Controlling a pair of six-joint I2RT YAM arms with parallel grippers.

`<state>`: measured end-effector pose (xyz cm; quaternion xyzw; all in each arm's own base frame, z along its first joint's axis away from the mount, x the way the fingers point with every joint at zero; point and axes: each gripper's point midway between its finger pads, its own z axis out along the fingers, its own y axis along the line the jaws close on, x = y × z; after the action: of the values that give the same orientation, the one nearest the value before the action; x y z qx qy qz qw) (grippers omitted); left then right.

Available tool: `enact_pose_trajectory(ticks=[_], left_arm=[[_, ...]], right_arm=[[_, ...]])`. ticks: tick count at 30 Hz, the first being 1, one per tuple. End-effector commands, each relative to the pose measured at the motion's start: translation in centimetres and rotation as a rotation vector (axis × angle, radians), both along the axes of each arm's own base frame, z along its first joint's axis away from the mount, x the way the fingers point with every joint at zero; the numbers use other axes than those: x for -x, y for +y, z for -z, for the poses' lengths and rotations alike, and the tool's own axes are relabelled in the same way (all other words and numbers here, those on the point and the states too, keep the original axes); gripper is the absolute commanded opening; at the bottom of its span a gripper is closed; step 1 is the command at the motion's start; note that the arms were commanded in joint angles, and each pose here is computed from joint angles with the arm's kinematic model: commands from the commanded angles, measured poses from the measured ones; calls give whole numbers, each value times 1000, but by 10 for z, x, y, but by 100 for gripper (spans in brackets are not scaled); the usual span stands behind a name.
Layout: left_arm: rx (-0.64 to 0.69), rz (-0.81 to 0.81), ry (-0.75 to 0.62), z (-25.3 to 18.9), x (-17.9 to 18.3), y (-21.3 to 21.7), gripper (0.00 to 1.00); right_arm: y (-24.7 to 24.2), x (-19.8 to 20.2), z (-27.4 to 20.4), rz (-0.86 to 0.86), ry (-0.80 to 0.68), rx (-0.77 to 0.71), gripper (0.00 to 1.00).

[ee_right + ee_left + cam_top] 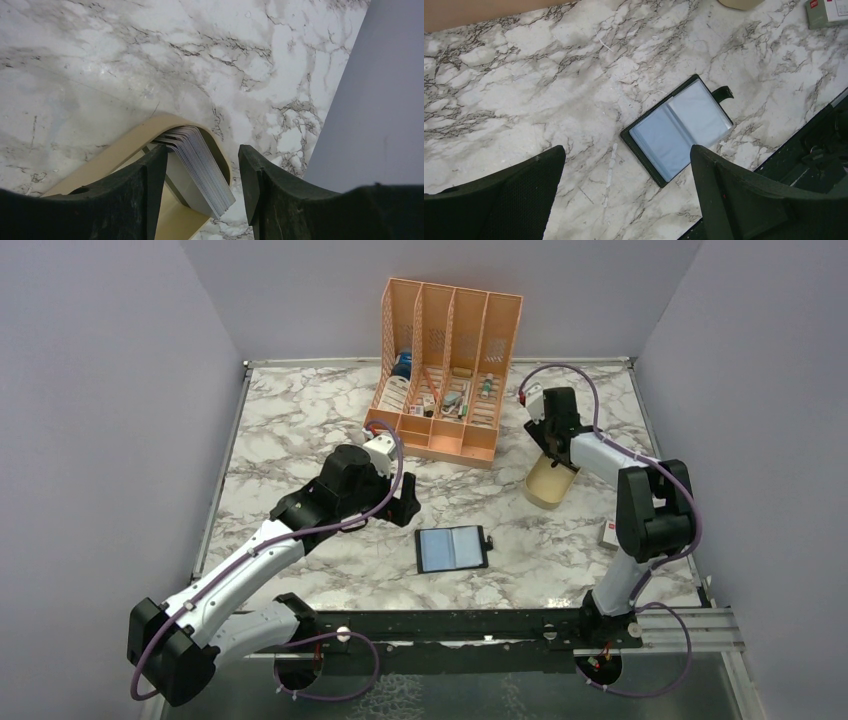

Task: Put the credit cards into the card holder
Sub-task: Pick up the credit card from the storage box.

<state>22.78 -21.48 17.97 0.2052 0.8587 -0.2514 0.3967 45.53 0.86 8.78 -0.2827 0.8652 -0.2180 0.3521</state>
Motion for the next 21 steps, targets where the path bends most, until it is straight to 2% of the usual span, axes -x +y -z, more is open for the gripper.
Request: enact_pose_trajectory(ticks=[1, 11, 21], left_arm=[[-15, -5, 1, 4, -1, 4, 99], [-10, -12, 10, 5, -2, 5, 99], [-4, -8, 9, 4, -1, 5, 99]], right_arm=[[-11, -1, 2, 11, -14, 56, 56], [-12, 5, -25, -5, -56, 58, 55], [-13, 19, -13, -19, 6, 65, 53]])
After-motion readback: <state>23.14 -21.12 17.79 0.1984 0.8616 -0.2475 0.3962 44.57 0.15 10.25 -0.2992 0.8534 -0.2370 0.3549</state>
